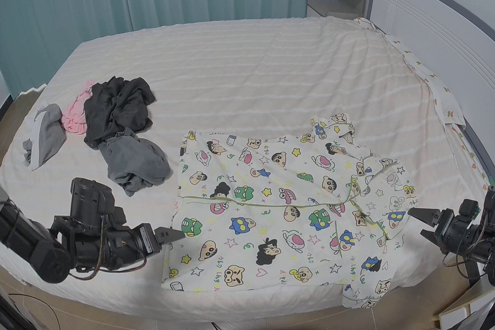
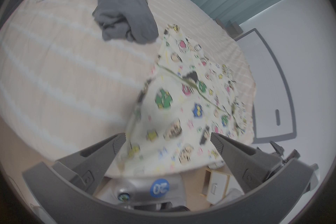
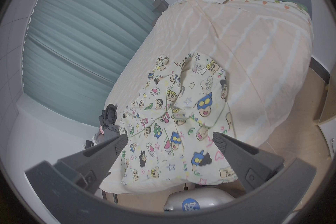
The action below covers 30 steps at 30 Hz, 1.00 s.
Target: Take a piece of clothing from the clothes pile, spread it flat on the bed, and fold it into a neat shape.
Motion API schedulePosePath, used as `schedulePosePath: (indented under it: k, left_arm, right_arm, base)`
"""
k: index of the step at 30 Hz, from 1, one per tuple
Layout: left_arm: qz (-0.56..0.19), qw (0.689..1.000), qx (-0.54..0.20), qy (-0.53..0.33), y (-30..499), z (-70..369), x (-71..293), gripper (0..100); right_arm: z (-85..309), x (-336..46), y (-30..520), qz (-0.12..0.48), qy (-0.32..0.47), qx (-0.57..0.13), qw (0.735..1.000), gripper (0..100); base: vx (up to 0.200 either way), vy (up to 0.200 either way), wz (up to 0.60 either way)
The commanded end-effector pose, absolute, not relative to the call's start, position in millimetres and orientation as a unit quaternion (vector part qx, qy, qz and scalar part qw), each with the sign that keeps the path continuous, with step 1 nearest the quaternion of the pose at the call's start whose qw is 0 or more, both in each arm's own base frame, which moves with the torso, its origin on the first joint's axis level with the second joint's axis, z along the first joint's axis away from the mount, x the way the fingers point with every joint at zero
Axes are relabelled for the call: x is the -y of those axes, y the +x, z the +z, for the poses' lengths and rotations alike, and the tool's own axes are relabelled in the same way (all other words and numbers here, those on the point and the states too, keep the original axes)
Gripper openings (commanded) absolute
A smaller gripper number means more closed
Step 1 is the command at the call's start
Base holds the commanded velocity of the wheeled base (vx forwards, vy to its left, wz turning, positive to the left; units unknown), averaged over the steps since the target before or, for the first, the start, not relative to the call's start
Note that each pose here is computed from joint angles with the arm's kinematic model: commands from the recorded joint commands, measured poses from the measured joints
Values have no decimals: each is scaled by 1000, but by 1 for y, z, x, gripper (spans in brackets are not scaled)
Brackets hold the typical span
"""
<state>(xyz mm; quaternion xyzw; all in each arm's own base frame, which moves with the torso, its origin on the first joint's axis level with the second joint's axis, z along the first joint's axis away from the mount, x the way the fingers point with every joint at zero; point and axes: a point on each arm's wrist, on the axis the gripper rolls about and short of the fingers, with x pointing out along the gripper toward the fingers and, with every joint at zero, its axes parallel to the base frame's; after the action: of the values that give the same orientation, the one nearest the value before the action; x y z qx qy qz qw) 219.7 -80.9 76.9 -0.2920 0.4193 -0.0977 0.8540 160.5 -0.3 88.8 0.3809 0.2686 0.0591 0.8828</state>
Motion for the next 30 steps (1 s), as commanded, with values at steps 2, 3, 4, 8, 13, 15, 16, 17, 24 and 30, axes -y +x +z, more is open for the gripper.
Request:
schedulePosePath:
  k: [2,3,4,8,13,15,16,17,24,30]
  left_arm:
    - [-119,844,-422,-307,188,79,85,100]
    - [-116,838,-430,-314,184,77,86,100]
    - [-116,838,-430,-314,184,77,86,100]
    - [-65,832,-439,-334,185,68,88,100]
    - [-14,831,-455,-319,195,43,95,100]
    - [-7,831,-455,-319,198,36,100,100]
    - [-6,832,-455,-317,200,32,103,100]
    - [-3,834,-455,-314,201,28,106,100]
    - [22,843,-442,-305,212,-1,124,100]
    - [20,847,-421,-325,224,-1,127,100]
  right_arm:
    - [87,0,159,58,378,-273,882,100]
    - [86,0,160,57,379,-275,882,100]
    - [86,0,160,57,379,-275,882,100]
    - [86,1,160,56,379,-274,882,100]
    - [85,2,162,51,380,-276,881,100]
    - [84,2,163,49,381,-278,881,100]
    - [84,3,164,46,381,-279,880,100]
    - [83,3,164,44,382,-281,880,100]
    - [81,3,164,44,381,-284,879,100]
    - [81,2,164,44,381,-285,878,100]
  base:
    - [-100,0,0]
    - [0,0,0]
    - [0,0,0]
    - [0,0,0]
    - [0,0,0]
    - [0,0,0]
    - [0,0,0]
    - [0,0,0]
    - [0,0,0]
    - [0,0,0]
